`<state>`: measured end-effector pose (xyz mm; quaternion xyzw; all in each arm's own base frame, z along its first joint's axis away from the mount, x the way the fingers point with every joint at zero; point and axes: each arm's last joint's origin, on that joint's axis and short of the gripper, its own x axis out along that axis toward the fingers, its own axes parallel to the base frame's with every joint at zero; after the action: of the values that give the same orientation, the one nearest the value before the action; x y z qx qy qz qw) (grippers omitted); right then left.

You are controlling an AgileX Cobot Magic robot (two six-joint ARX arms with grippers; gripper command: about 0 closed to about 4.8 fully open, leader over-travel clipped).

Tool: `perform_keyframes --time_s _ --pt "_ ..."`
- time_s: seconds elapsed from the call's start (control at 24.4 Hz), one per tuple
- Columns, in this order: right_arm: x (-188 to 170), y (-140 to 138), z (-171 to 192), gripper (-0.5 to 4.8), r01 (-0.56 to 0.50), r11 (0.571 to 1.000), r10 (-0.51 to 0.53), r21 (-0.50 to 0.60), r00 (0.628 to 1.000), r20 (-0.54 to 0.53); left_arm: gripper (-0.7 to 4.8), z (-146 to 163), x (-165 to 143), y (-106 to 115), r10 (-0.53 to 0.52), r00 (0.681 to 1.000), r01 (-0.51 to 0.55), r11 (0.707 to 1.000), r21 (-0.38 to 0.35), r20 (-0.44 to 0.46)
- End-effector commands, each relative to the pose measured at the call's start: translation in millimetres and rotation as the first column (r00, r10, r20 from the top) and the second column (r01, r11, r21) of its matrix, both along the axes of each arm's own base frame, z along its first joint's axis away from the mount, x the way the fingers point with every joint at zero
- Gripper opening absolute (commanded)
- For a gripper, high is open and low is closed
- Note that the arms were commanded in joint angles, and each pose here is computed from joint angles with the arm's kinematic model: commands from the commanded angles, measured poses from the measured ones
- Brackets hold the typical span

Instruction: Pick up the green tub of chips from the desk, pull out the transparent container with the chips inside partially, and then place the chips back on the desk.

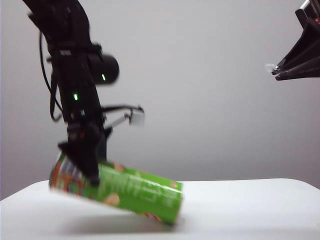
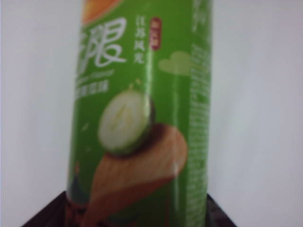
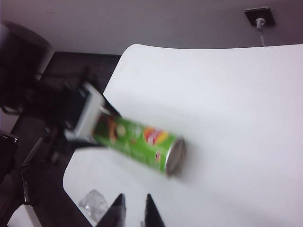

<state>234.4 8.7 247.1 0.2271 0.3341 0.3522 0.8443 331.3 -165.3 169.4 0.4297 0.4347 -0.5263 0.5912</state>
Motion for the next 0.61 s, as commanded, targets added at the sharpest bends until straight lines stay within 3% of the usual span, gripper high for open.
perform_keyframes --time_s 0.04,0.37,0.41,0.49,0.61 --pt "-1.0 0.1 1.4 0.54 -0.005 1.0 0.005 0.006 1.0 -0.002 3.44 -10.6 0.3 -1.4 -0.01 1.0 0.009 1.0 -0.018 -0.019" --pt "-2.6 0.4 -0.7 0.54 -0.006 1.0 0.007 0.008 1.0 -0.029 3.45 -51.2 5.4 -3.7 -0.006 0.994 0.009 1.0 0.024 -0.107" --pt "-2.7 0.5 -0.8 0.54 -0.007 1.0 0.007 0.008 1.0 -0.03 3.71 -51.2 5.4 -3.9 -0.007 0.994 0.009 1.0 0.023 -0.108" --pt "-2.6 0.5 -0.7 0.54 -0.007 1.0 0.007 0.007 1.0 -0.028 4.79 -51.1 5.3 -3.9 -0.004 0.994 0.006 1.0 0.021 -0.109" --pt "-2.6 0.4 -0.7 0.54 -0.009 1.0 0.009 0.003 1.0 -0.023 4.79 -51.0 6.1 -4.3 0.019 0.994 -0.017 1.0 0.018 -0.107"
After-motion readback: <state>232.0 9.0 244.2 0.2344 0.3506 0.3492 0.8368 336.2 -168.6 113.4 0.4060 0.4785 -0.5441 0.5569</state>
